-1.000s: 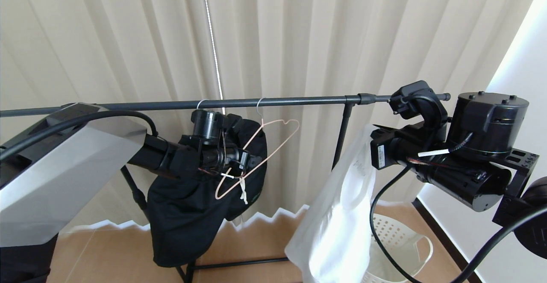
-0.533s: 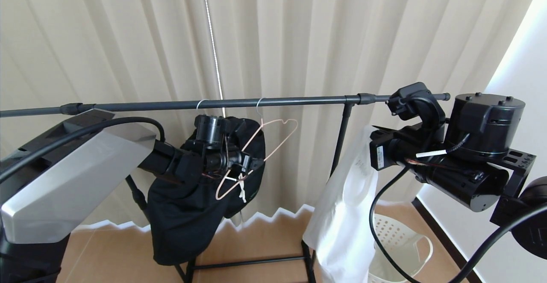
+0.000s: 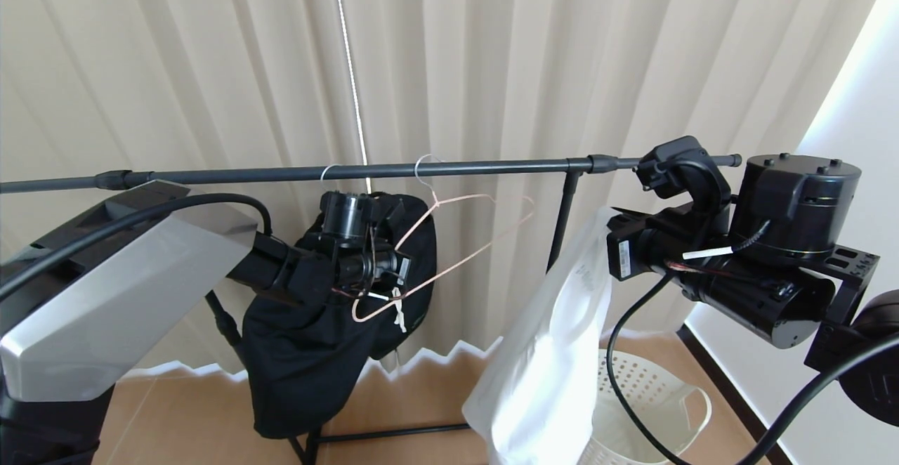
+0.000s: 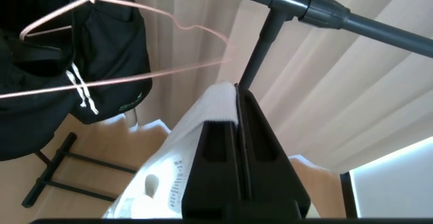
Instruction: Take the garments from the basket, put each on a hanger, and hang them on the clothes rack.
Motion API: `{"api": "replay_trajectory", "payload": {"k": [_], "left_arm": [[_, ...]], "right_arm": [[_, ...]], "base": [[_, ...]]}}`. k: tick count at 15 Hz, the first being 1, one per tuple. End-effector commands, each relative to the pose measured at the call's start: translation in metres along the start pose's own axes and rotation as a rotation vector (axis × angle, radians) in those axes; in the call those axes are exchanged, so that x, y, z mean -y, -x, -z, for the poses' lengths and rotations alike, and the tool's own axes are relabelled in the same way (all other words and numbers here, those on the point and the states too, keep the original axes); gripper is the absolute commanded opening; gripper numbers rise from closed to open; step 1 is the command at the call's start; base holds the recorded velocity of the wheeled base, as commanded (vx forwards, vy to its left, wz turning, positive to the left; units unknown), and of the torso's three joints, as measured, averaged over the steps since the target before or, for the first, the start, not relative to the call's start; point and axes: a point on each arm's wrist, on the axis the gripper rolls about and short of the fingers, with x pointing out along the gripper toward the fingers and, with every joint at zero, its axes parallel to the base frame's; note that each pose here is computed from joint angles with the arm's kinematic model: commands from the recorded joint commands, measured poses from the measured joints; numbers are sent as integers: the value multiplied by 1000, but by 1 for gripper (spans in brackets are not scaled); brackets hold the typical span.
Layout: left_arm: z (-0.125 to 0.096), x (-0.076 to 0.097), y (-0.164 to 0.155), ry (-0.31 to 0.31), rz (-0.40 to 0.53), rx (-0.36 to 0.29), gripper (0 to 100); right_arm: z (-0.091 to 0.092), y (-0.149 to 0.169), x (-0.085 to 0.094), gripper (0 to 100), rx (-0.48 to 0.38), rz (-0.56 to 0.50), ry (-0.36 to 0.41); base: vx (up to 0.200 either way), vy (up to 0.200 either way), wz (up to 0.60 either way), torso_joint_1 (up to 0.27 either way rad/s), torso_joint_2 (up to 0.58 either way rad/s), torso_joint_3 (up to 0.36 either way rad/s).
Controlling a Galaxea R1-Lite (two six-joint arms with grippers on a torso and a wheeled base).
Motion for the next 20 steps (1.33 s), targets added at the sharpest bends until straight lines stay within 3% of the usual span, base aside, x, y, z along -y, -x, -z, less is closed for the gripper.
{"api": "replay_trajectory", "payload": {"k": [1,6,14,17,20], "left_arm": [[-3,0,3,2,-1,8,0],[-11,2,8,0,-6,51,0],[-28,13,47,-16,-1,98,0],[-30,19,69,-24,0,110,0],[-23,26,119,-36,-14,144,0]], "right_arm": [[-1,1,0,0,3,-1,1],[-1,1,0,0,4,0,-1],[-2,1,0,0,6,0,0],[-2,1,1,0,9,2,-1],[-4,0,2,0,12,16,-2]], "base": [[0,0,0,0,0,0],[0,0,0,0,0,0],[0,0,0,0,0,0],[0,0,0,0,0,0],[0,0,0,0,0,0]]}}
